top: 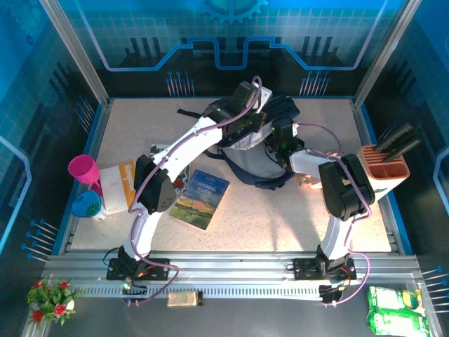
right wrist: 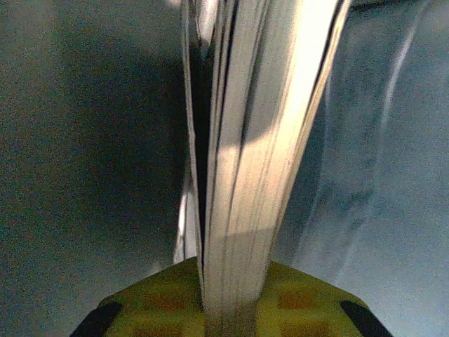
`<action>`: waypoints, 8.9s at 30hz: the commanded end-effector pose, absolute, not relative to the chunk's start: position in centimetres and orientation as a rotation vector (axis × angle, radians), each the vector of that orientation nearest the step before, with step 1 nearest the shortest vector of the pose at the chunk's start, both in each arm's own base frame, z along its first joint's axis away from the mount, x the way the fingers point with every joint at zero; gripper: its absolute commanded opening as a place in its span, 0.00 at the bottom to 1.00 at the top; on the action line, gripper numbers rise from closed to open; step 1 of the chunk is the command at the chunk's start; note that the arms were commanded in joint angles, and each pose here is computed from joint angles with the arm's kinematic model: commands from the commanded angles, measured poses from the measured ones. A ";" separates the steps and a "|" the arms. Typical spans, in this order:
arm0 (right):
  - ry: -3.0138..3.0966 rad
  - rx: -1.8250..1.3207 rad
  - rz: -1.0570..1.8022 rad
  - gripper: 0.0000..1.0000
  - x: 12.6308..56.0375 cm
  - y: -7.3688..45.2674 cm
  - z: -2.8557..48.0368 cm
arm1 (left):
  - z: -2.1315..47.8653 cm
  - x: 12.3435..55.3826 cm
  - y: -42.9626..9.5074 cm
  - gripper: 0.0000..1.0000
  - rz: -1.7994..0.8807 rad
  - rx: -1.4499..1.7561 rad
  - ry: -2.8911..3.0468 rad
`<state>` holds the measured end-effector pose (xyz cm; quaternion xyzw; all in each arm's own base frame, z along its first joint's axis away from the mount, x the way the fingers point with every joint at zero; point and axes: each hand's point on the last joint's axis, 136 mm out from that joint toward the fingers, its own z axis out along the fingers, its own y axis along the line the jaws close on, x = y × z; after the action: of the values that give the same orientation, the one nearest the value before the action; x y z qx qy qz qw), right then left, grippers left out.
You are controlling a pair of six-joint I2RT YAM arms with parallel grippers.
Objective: Pack books, pencil case, and school supplies into a backpack
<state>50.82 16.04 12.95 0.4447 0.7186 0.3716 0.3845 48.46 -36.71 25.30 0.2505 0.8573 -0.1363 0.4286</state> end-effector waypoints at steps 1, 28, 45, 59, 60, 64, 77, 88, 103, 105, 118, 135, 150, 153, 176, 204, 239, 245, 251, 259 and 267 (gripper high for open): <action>1.804 1.157 0.992 0.16 51.8 17.1 13.3 | 37.3 47.9 -37.4 0.00 -0.499 0.523 1.859; 2.085 0.973 0.768 0.66 37.0 9.2 13.9 | 30.5 49.0 -36.7 0.00 -0.468 0.518 1.979; 2.056 0.564 0.476 0.80 36.6 8.2 21.9 | 20.1 43.2 -33.9 0.60 -0.675 0.406 2.258; 2.421 -0.055 0.599 0.81 36.0 24.0 17.0 | 14.5 38.3 -14.1 0.90 -0.493 -0.244 2.411; 2.447 -0.102 0.595 0.81 35.6 25.0 16.3 | 14.3 37.9 -13.1 0.92 -0.468 -0.270 2.411; 2.551 -0.317 0.582 0.81 33.9 28.9 13.8 | 13.6 36.8 -10.1 0.97 -0.416 -0.366 2.418; 2.729 -0.914 0.344 0.83 28.1 36.3 6.6 | 12.7 35.5 -7.2 0.99 -0.384 -0.486 2.435; 2.612 -1.299 0.027 0.88 25.6 37.0 3.5 | 12.1 36.0 -4.4 0.99 -0.405 -0.654 2.426; 2.571 -1.306 -0.327 0.90 26.3 28.1 2.7 | 12.0 35.4 -5.7 0.99 -0.541 -0.628 2.495; 2.595 -1.218 -0.244 0.90 26.7 28.2 3.8 | 11.9 34.9 -6.3 0.99 -0.578 -0.617 2.517; 2.738 -0.583 0.207 0.77 28.7 29.6 7.0 | 9.0 28.5 -13.2 0.84 -0.736 -0.430 2.792; 2.913 -0.462 0.242 0.48 28.4 28.3 3.1 | 4.0 26.2 -15.4 0.50 -0.684 -0.333 2.972; 2.983 -0.472 0.208 0.40 27.6 27.7 1.0 | 1.8 25.6 -17.2 0.49 -0.788 -0.343 3.018; 2.996 -0.464 0.208 0.40 27.5 27.5 0.7 | 2.6 25.7 -18.1 0.49 -0.872 -0.316 3.006; 3.004 -0.432 0.269 0.39 27.6 27.6 0.5 | 8.4 26.6 -21.5 0.36 -1.225 -0.316 2.818; 2.446 -0.289 0.719 0.96 31.5 27.5 17.2 | 19.7 30.3 -14.8 0.07 -0.881 -0.366 2.359; 1.958 0.397 1.839 0.92 40.2 33.9 23.6 | 30.8 42.6 -14.5 0.11 -1.284 -0.724 1.623; 1.914 0.363 1.853 0.84 40.6 34.9 24.9 | 31.2 42.7 -14.9 0.10 -1.358 -0.737 1.587; 1.869 0.372 1.836 0.69 40.6 34.3 25.3 | 30.8 42.3 -14.9 0.11 -1.387 -0.761 1.582; 1.840 0.370 1.835 0.52 40.7 34.0 25.7 | 30.2 41.9 -15.5 0.13 -1.414 -0.744 1.622; 1.869 0.333 1.721 0.18 41.5 32.4 25.2 | 28.5 41.9 -15.5 0.29 -1.334 -0.729 1.706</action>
<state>40.92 33.87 24.31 0.1377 0.6951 0.6611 0.2468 42.10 -15.37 26.02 -0.3280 0.6862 -0.5206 0.3881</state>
